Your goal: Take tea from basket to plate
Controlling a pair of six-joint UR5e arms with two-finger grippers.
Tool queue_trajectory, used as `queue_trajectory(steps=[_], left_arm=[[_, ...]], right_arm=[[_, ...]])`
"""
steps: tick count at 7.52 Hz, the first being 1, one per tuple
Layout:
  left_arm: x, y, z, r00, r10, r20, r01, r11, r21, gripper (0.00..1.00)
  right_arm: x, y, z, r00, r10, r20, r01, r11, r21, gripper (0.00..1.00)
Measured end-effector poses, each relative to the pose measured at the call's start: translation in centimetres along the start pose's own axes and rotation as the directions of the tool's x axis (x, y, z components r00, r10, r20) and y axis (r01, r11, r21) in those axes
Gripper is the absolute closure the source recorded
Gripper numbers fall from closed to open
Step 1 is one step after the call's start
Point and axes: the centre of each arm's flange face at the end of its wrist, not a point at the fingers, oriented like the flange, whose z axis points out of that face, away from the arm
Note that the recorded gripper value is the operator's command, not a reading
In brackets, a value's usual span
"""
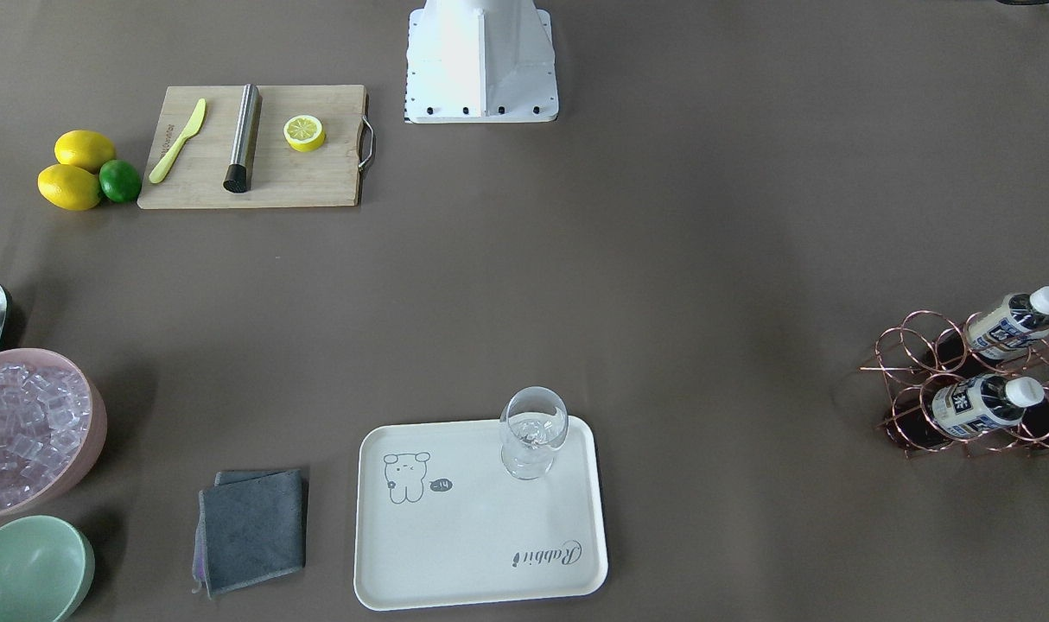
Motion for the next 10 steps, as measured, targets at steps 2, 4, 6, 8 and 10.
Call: queue_trajectory(steps=[2,4,6,8,10], left_arm=[[-1.0,1.0,0.9,1.000,0.019,0.000,-0.019,1.000,-0.003,0.65],[-1.7,1.6,1.3,0.999,0.037,-0.001,-0.037,0.999,-0.005,1.00],[-2.6,1.5,1.2,0.999,0.043,-0.005,-0.043,0.999,-0.005,1.00],[-2.8,1.2,1.0,0.999,0.041,-0.009,-0.041,0.999,-0.003,1.00],[-2.1,1.5,-2.4,1.000,-0.023,-0.007,0.023,1.000,-0.012,1.00]], right_arm=[[0.2,0.1,0.3,1.000,0.003,-0.007,-0.003,1.000,-0.005,0.00],[0.3,0.2,0.4,1.000,0.005,-0.009,-0.005,1.000,-0.008,0.00],[0.3,0.3,0.6,1.000,0.006,-0.009,-0.006,1.000,-0.011,0.00],[0.3,0.4,0.6,1.000,0.007,-0.009,-0.007,1.000,-0.013,0.00],[0.3,0.4,0.6,1.000,0.007,-0.008,-0.007,1.000,-0.012,0.00]])
